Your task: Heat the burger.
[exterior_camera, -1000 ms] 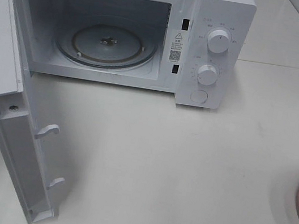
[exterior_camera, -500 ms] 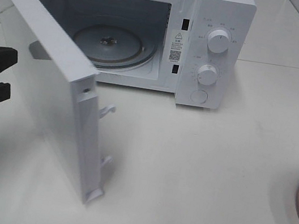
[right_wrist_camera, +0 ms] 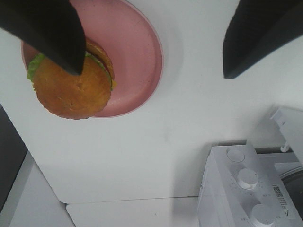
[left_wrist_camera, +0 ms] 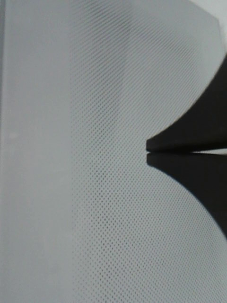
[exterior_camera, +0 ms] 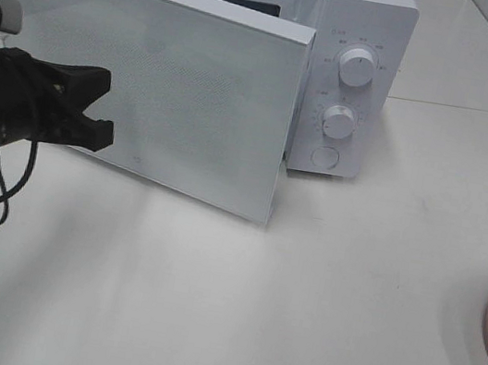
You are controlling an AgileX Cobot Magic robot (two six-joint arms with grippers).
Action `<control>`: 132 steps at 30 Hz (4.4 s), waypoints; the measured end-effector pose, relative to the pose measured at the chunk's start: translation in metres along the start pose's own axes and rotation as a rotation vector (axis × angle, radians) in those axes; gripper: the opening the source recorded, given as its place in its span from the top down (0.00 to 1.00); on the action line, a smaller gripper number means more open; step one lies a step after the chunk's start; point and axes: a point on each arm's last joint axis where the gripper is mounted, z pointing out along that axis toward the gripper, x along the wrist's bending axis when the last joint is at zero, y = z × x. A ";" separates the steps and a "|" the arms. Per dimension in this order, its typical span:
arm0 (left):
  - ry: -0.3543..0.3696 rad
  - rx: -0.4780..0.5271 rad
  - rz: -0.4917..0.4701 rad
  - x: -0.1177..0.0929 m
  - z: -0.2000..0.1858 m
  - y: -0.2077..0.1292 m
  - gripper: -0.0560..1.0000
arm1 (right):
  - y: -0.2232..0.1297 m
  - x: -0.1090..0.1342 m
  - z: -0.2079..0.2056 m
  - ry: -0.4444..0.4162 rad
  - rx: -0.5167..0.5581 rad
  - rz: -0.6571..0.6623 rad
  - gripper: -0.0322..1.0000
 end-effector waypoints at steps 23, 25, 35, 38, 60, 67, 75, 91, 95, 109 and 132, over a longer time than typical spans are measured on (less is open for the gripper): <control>-0.021 -0.089 -0.063 -0.041 0.086 0.023 0.95 | 0.000 0.000 0.000 0.000 0.000 0.000 0.23; -0.022 -0.096 -0.067 -0.043 0.094 0.026 0.95 | 0.000 0.000 0.000 0.000 0.000 0.000 0.23; -0.052 -0.091 -0.049 -0.055 0.127 0.030 0.95 | 0.000 0.000 0.000 0.000 0.000 0.000 0.23; -0.054 -0.093 -0.034 -0.056 0.132 0.030 0.95 | 0.000 0.000 0.000 0.000 0.000 0.000 0.23; -0.138 0.400 -0.005 -0.101 0.092 0.022 0.37 | 0.000 0.000 0.000 0.001 0.000 0.000 0.23; -0.139 0.806 0.030 -0.099 0.057 0.014 0.03 | 0.000 0.000 0.000 0.001 0.000 0.000 0.23; -0.125 1.075 0.081 -0.088 0.015 0.032 0.03 | 0.000 0.000 0.000 0.001 0.000 0.000 0.23; 0.186 1.078 -0.198 0.030 -0.058 0.101 0.03 | 0.000 0.000 0.000 0.001 0.000 0.000 0.23; 0.264 1.063 -0.257 0.053 -0.085 0.113 0.03 | 0.000 0.000 0.000 0.001 0.000 0.000 0.23; 0.360 0.893 -0.281 0.043 -0.168 0.148 0.03 | 0.000 0.000 0.000 0.001 0.000 0.000 0.23; 0.401 0.544 -0.179 -0.007 -0.265 0.062 0.03 | 0.000 0.000 0.000 0.001 0.000 0.000 0.23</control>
